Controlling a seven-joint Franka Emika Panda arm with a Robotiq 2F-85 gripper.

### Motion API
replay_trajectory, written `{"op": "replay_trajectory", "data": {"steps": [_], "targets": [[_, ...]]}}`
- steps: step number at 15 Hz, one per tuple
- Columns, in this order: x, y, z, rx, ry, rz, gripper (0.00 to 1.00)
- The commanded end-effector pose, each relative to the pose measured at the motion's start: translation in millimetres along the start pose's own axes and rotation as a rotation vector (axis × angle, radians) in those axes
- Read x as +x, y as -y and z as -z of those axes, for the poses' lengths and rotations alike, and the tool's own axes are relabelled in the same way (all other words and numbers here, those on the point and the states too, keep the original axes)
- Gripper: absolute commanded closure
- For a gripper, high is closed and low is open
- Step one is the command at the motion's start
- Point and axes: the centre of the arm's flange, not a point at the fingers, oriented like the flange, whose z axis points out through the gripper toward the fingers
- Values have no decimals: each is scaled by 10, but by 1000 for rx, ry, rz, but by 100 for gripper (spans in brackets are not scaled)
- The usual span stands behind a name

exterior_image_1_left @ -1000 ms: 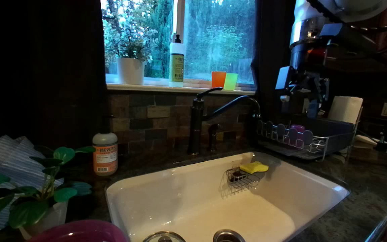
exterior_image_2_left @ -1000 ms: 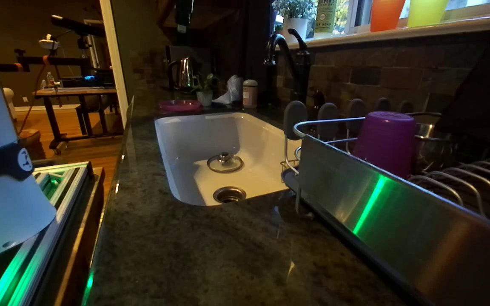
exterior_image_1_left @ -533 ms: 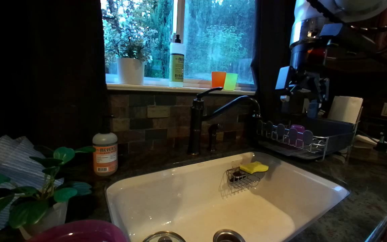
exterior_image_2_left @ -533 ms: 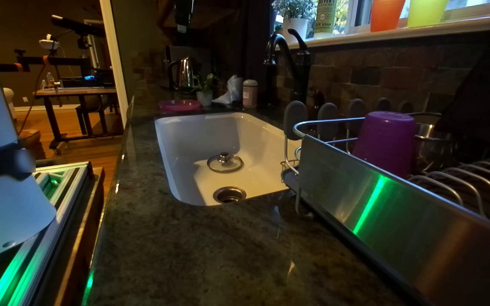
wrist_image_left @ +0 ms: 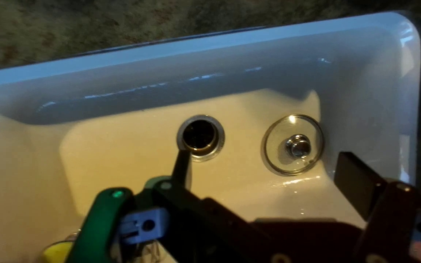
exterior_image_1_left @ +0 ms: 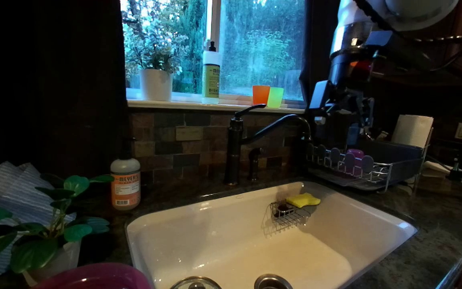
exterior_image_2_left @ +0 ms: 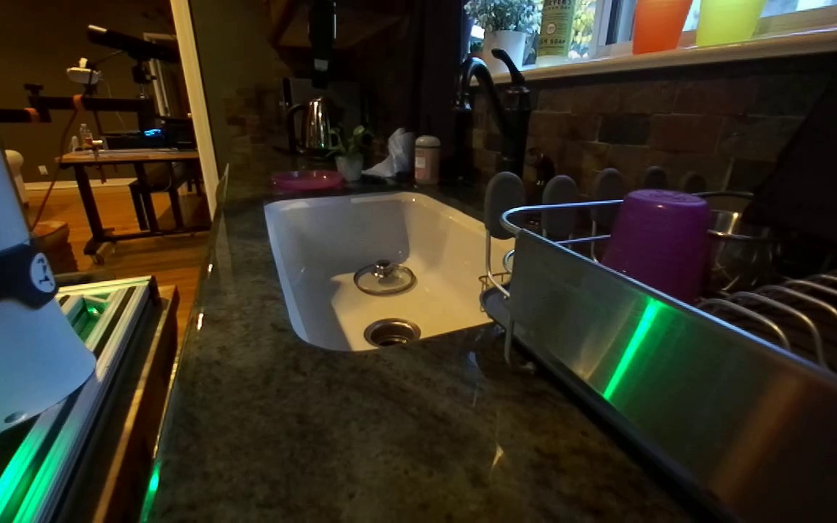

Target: Move the purple plate to the dish rack

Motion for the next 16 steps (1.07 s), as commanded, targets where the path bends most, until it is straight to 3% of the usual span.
{"op": "replay_trajectory", "data": {"steps": [1,5,7,8,11,16], "targets": [[290,816,-437,20,16,66,0],[292,1704,-821,5,53,153,0],[151,2020,-1000,9,150,273,0],[51,1644,-870,24,79,205,0],[24,1936,-1059,34,128,254,0],[73,1934,-1055,36,134,256,0]]}}
